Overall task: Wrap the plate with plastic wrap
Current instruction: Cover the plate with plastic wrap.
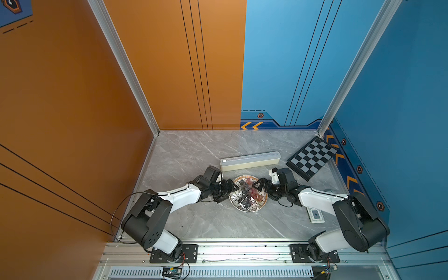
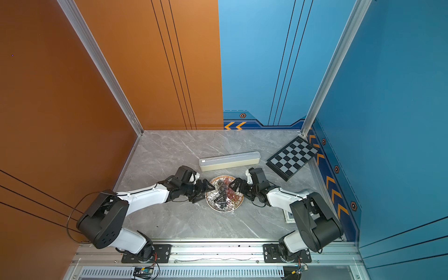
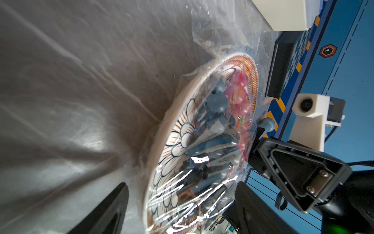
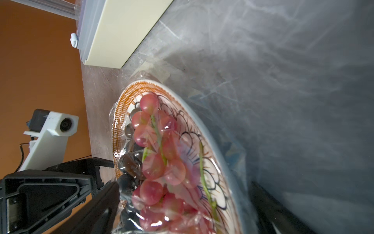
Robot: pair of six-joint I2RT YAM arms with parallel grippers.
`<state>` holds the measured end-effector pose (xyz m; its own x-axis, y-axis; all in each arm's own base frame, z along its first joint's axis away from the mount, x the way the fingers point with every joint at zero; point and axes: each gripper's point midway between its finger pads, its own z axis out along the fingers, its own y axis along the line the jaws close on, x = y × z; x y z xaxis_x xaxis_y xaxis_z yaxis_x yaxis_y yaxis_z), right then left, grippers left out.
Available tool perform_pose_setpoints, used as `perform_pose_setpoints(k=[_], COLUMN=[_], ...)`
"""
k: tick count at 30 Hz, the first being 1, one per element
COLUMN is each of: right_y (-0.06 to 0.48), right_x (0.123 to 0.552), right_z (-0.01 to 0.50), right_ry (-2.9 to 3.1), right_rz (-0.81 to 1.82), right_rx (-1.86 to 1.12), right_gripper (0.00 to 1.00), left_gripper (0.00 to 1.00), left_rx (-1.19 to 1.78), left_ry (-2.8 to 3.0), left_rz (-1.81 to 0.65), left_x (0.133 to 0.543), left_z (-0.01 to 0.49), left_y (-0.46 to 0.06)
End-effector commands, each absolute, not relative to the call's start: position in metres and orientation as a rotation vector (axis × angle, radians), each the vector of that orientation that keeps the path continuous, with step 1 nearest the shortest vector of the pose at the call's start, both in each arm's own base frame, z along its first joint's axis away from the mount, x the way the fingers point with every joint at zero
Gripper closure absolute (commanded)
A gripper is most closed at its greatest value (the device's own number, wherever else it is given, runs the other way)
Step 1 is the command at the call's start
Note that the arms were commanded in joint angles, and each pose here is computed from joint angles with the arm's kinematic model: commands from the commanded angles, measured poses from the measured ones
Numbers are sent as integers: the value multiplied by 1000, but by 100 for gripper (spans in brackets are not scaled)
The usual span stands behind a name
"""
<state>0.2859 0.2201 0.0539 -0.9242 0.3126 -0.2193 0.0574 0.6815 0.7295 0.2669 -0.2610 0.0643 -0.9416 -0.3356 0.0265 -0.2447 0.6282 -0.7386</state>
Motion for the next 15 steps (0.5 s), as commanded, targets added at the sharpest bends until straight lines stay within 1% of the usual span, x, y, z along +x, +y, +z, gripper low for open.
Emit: perform_pose_setpoints(k=[1, 9, 15], right_y=[234, 255, 242], right_x=[285, 254, 225], right_z=[59, 63, 60], right_ry=[2560, 2566, 2561], right_rz=[1142, 1201, 1183], right_rx=[288, 305, 401], right_gripper=[0, 0, 0], left_gripper=[15, 16, 16], left_rx=[-485, -427, -383], left_ry=[2688, 2662, 2697], left_rz=[-1301, -1325, -1335], left_x=[278, 306, 305], left_z=[75, 83, 76], left_y=[-279, -295, -311])
